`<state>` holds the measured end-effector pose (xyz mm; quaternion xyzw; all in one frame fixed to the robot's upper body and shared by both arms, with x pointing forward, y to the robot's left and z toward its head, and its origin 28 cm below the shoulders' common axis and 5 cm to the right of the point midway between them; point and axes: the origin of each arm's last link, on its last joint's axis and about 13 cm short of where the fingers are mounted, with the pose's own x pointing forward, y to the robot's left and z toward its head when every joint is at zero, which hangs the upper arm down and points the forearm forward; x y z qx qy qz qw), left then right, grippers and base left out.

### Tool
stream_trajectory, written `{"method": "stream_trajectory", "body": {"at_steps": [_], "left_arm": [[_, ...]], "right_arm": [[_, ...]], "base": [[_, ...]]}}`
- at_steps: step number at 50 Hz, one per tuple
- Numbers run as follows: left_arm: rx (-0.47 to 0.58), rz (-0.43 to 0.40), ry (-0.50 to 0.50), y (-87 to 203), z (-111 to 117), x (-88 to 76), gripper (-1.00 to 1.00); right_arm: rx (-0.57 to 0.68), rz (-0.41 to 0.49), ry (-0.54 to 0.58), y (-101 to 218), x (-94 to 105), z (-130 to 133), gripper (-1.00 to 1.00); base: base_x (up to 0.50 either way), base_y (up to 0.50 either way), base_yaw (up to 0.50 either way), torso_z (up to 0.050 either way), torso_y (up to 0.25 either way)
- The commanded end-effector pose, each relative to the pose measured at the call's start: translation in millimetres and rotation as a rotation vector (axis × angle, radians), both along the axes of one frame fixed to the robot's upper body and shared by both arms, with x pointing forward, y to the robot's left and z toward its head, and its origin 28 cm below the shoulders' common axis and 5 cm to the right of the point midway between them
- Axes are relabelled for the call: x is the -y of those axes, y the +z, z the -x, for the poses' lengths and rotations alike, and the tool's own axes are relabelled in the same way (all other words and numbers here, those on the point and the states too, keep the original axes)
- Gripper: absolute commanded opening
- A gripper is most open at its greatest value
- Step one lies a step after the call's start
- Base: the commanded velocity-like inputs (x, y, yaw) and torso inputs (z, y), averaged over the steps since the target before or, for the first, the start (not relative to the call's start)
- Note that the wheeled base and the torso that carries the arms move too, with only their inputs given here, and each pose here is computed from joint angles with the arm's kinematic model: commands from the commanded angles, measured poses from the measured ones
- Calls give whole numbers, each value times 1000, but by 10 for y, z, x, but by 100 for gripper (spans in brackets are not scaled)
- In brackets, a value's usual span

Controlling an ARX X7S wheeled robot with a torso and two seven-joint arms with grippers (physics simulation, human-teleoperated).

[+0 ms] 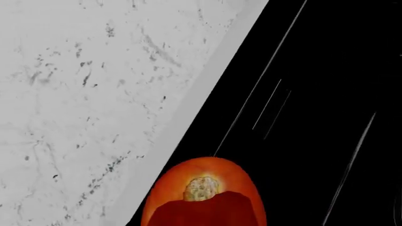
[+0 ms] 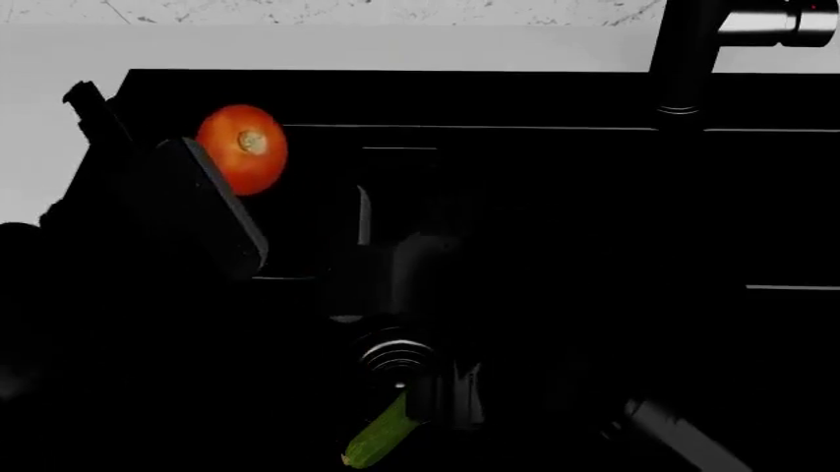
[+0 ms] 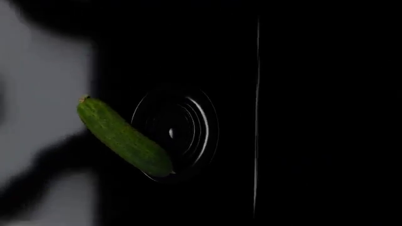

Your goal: Pick the vegetables from the sink and place them on the cutting board.

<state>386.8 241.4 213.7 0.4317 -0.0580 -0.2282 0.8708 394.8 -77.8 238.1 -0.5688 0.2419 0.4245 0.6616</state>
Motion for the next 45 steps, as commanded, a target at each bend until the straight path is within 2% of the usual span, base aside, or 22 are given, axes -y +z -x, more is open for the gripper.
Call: {"method": "stream_trajectory", "body": {"at_steps": [1, 5, 14, 22, 37, 45], "left_arm": [[51, 123, 50, 141, 43, -100, -100], [75, 165, 60, 233, 93, -131, -100], [114, 180, 92, 313, 157, -225, -100], [112, 180, 109, 296, 147, -287, -100], [107, 185, 122, 280, 159, -315, -100], [109, 185, 133, 284, 182, -358, -100]], "right_arm": [[-64, 76, 76, -43, -87, -146, 100], [-72, 95, 96, -59, -101, -227, 100], [-98, 166, 180, -72, -218, -402, 100], [-159, 245, 222, -154, -260, -401, 100], [-147, 249, 268, -253, -336, -371, 100], [-185, 279, 297, -358, -351, -351, 100]], "base": [[0, 0, 0, 0, 0], [0, 0, 0, 0, 0], [0, 0, 0, 0, 0], [0, 0, 0, 0, 0], [0, 0, 0, 0, 0], [0, 0, 0, 0, 0]]}}
